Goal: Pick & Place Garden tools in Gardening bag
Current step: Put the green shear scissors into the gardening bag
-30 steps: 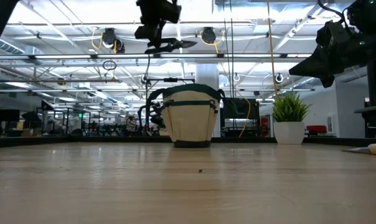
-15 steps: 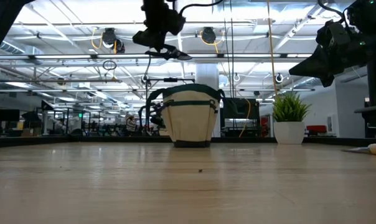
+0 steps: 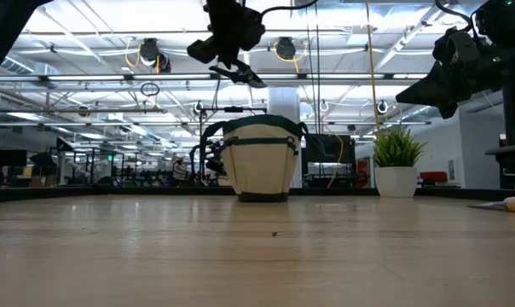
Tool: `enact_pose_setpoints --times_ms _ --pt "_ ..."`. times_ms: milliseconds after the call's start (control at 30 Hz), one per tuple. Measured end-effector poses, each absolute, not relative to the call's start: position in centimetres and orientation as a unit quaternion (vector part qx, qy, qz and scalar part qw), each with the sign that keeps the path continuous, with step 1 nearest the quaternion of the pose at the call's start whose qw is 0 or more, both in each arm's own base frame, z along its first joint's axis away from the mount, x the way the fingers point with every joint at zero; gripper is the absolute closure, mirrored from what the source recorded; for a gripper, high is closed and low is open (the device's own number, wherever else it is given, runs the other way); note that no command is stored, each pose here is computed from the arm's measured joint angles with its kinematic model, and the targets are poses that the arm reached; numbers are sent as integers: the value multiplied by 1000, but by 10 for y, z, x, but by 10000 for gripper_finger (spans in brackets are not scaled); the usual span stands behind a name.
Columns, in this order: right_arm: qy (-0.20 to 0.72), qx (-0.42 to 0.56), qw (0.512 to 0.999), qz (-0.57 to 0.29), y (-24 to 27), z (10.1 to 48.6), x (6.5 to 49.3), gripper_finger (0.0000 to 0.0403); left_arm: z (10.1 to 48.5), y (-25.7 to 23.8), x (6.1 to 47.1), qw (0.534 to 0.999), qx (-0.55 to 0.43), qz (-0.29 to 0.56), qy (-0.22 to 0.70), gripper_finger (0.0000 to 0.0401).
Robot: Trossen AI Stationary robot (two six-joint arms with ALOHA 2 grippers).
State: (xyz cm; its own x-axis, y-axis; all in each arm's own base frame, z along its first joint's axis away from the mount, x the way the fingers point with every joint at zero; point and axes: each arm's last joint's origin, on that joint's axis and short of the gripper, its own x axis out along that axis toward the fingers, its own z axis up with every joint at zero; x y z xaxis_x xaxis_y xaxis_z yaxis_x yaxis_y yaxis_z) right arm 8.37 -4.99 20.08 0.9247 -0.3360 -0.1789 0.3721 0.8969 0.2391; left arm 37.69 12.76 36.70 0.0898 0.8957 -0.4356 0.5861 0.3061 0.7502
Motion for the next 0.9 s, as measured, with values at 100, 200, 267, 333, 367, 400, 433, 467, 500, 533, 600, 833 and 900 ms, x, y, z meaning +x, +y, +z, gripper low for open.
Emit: enact_pose_setpoints --times_ms 100,200,267,333,367,400,433,467,500,533,600,833,900 --pt "67 136 972 -182 -50 201 84 403 361 125 383 459 578 152 657 347" --pt "67 136 972 -182 -50 201 84 403 354 127 389 437 584 149 668 347" --pt "67 136 972 -182 -50 201 84 403 348 129 392 423 586 146 676 347" --pt "68 136 972 -180 -50 200 84 403 340 131 397 405 589 146 684 347" --pt "69 137 972 -180 -50 200 84 403 336 132 399 395 590 142 690 347" --pt "69 137 972 -179 -50 200 84 403 331 134 402 384 591 138 695 347" --pt "69 138 972 -179 -50 200 84 403 328 135 404 376 592 139 699 347" --pt "69 137 972 -179 -50 200 84 403 324 137 405 371 592 136 702 347" --pt "69 137 972 -179 -50 200 84 403 321 138 406 365 592 133 706 347" --pt "69 137 972 -179 -50 200 84 403 318 141 407 362 591 133 709 347" --pt "70 137 972 -179 -50 200 84 403 313 145 408 357 587 129 715 347" --pt "70 137 972 -179 -50 200 84 403 296 160 412 352 575 121 728 347" --pt "70 137 972 -179 -50 200 84 403 293 160 413 349 576 117 730 347"
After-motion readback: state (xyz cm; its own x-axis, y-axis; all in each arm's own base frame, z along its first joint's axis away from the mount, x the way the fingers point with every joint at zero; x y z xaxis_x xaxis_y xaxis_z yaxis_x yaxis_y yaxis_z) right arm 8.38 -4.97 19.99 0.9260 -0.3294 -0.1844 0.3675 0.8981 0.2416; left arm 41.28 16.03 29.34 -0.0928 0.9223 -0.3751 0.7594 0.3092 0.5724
